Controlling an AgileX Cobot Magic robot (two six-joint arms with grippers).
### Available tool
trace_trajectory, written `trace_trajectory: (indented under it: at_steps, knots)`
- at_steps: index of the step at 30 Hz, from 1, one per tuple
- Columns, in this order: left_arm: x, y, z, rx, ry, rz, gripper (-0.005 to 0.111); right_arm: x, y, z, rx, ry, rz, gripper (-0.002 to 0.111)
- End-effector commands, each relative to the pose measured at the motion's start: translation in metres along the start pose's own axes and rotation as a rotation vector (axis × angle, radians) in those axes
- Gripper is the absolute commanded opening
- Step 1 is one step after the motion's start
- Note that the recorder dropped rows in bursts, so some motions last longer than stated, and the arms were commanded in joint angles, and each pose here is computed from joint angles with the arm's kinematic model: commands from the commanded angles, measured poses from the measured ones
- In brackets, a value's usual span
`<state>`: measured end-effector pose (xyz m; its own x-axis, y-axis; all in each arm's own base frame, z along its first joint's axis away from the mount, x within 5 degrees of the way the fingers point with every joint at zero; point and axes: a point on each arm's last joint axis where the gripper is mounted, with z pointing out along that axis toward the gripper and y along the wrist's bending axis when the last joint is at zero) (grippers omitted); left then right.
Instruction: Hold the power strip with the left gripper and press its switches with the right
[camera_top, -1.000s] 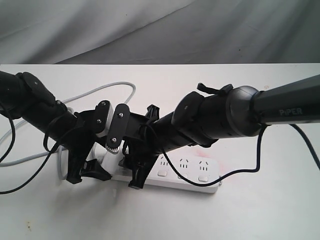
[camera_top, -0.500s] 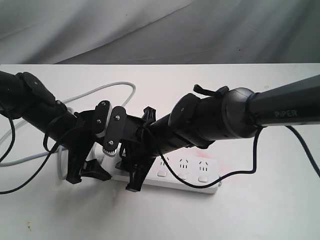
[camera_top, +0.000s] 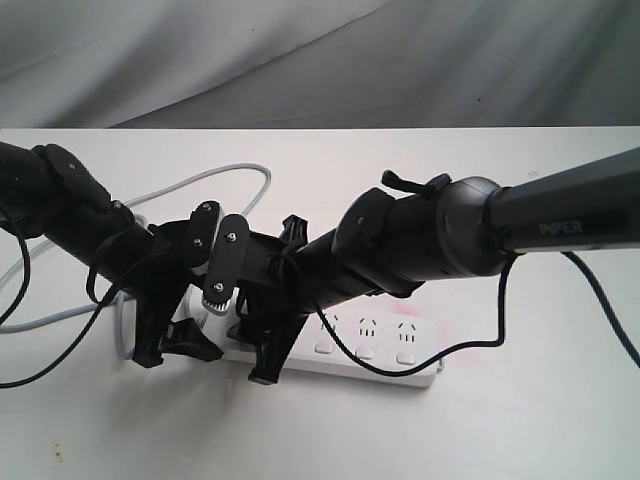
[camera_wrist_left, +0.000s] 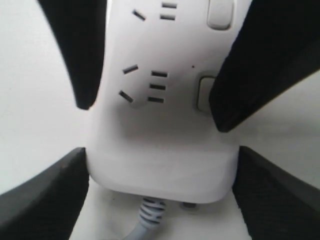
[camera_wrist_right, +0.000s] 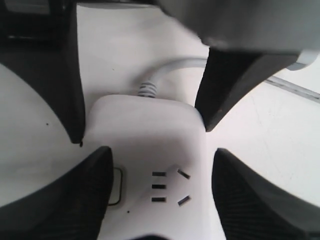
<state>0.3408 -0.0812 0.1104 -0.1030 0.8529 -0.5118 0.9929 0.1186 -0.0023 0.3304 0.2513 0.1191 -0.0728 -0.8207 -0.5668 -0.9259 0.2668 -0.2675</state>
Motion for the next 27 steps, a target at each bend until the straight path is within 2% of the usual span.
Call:
trace_trajectory:
  at_steps: [1,15,27]
  knots:
    - [-0.002,-0.001,0.001,0.015,-0.008,-0.003,0.059,0.012,0.008,0.011,-0.034,0.042,-0.047,0.055]
    - [-0.002,-0.001,0.001,0.015,-0.008,-0.003,0.059,-0.016,-0.008,-0.033,0.060,-0.050,-0.068,0.055]
    - [-0.002,-0.001,0.001,0.015,-0.008,-0.003,0.059,0.006,0.000,-0.041,0.058,0.001,-0.038,0.055]
